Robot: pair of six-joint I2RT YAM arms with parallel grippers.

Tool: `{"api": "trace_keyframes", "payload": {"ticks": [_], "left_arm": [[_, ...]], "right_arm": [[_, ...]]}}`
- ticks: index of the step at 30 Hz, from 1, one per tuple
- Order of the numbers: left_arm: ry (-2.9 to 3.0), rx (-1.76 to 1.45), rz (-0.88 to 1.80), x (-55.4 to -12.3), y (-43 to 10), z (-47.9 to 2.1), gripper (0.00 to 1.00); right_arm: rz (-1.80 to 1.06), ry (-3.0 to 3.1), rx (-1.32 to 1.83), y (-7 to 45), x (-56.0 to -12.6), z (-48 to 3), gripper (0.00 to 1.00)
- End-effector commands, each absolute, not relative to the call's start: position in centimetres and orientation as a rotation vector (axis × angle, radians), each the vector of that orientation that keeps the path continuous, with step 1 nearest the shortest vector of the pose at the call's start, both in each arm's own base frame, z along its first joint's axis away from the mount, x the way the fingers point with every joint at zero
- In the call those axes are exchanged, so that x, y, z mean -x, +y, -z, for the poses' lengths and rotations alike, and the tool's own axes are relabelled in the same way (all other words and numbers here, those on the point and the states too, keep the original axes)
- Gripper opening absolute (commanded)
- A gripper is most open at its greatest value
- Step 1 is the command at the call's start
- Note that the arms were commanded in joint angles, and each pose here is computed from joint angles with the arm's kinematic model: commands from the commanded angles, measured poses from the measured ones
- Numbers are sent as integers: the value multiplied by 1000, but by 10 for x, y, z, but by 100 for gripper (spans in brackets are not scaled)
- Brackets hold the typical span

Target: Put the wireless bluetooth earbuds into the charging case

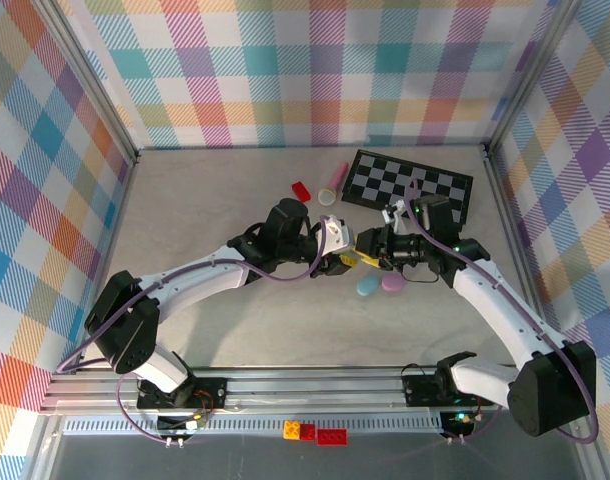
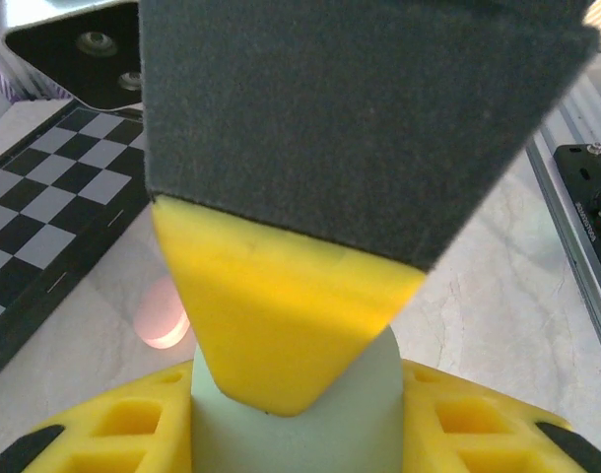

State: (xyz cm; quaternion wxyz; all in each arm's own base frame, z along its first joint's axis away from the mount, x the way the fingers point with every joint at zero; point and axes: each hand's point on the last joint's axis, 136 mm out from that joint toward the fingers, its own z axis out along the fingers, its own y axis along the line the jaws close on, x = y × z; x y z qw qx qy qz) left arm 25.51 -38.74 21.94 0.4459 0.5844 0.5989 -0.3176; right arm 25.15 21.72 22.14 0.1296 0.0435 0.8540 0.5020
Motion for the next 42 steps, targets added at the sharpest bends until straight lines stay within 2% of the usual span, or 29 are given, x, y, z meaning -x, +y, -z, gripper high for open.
{"api": "trace_keyframes", "payload": {"ticks": [1,4,9,13,17,24,26,42], "left_arm": [[1373,-1436,810,-247,-392,-247,35],[1370,-1415,804,-248,-391,-248,42],[1346,-1279,829,-252,-385,-263,74],[1299,-1099,931,-254,-374,-292,80],[1225,-953,1054,-252,-361,-318,79],[1065,-902,1102,-244,-357,-338,71],[1028,-898,1106,-244,-358,-343,69],[884,-909,1219,-245,-377,-363,57]], "right_arm": [[-1471,2451,-102,220,-253,-233,27],[-1457,2427,-119,216,-253,-239,20],[-1607,2305,-138,215,-255,-264,18],[-1784,2161,-131,213,-255,-298,17],[-1939,2065,-166,212,-254,-326,16],[-2091,1942,-237,211,-255,-352,8],[-2110,1914,-222,210,-254,-358,9],[-2152,1899,-140,212,-243,-363,9]]}}
